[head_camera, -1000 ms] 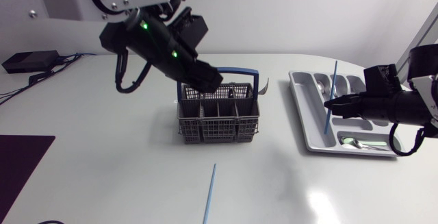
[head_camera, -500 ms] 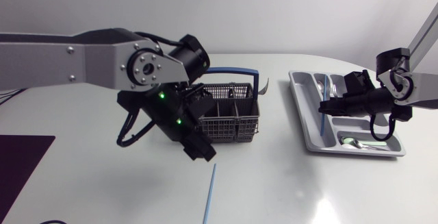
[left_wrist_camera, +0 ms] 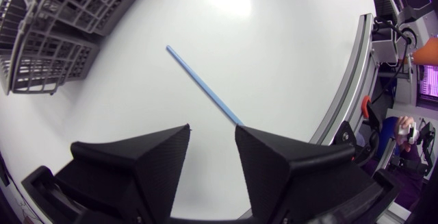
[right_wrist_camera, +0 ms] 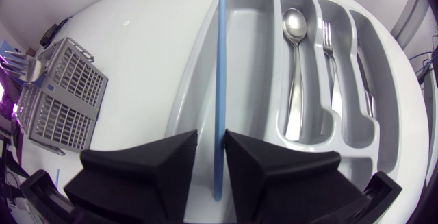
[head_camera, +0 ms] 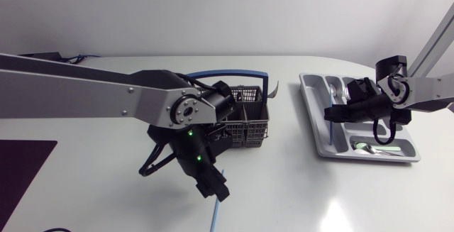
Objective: Unload the cutlery basket into the drawer organizer.
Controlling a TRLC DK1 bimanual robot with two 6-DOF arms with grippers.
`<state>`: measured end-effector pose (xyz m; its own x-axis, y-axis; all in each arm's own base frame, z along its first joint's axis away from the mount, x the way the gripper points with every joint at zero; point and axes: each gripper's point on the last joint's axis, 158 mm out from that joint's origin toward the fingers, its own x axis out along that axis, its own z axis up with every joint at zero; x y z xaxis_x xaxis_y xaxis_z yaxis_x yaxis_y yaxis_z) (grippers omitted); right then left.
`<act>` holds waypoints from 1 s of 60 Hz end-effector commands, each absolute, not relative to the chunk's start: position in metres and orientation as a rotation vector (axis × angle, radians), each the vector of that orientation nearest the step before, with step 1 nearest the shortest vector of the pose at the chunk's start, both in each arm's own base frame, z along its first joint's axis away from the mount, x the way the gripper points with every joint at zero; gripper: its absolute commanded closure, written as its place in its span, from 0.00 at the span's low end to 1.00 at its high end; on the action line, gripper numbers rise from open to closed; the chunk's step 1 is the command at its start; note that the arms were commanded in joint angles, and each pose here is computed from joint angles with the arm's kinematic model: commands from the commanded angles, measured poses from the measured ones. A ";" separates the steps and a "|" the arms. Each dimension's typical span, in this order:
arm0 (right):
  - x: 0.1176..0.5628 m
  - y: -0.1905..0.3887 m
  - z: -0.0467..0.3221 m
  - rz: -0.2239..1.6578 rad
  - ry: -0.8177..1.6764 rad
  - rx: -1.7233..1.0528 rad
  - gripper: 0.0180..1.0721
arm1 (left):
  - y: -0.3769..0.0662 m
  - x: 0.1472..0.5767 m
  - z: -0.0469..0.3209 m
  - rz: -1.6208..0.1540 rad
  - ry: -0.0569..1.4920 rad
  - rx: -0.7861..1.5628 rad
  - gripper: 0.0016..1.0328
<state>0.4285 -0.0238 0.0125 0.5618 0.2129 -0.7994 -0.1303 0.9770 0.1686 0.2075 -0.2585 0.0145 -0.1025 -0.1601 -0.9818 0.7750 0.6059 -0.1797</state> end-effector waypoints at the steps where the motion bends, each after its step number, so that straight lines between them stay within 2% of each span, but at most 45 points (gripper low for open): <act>1: 0.432 -0.024 0.009 0.190 0.959 0.104 0.28 | -0.263 0.200 0.008 -0.890 1.531 0.512 0.53; 6: 0.429 -0.024 0.005 0.185 0.970 0.104 0.15 | -0.269 0.203 0.009 -0.917 1.546 0.423 0.53; 17: 0.425 -0.025 0.011 0.179 0.948 0.089 0.10 | -0.276 0.198 0.000 -0.908 1.545 0.439 0.47; 30: 0.420 -0.020 0.020 0.184 0.911 0.066 0.10 | -0.271 0.208 -0.019 -0.780 1.488 0.556 0.45; 48: 0.416 -0.019 0.028 0.187 0.887 0.048 0.10 | -0.260 0.211 -0.034 -0.774 1.522 0.575 0.45; 60: 0.416 -0.023 0.027 0.185 0.885 0.041 0.10 | -0.253 0.197 -0.036 -0.773 1.583 0.553 0.45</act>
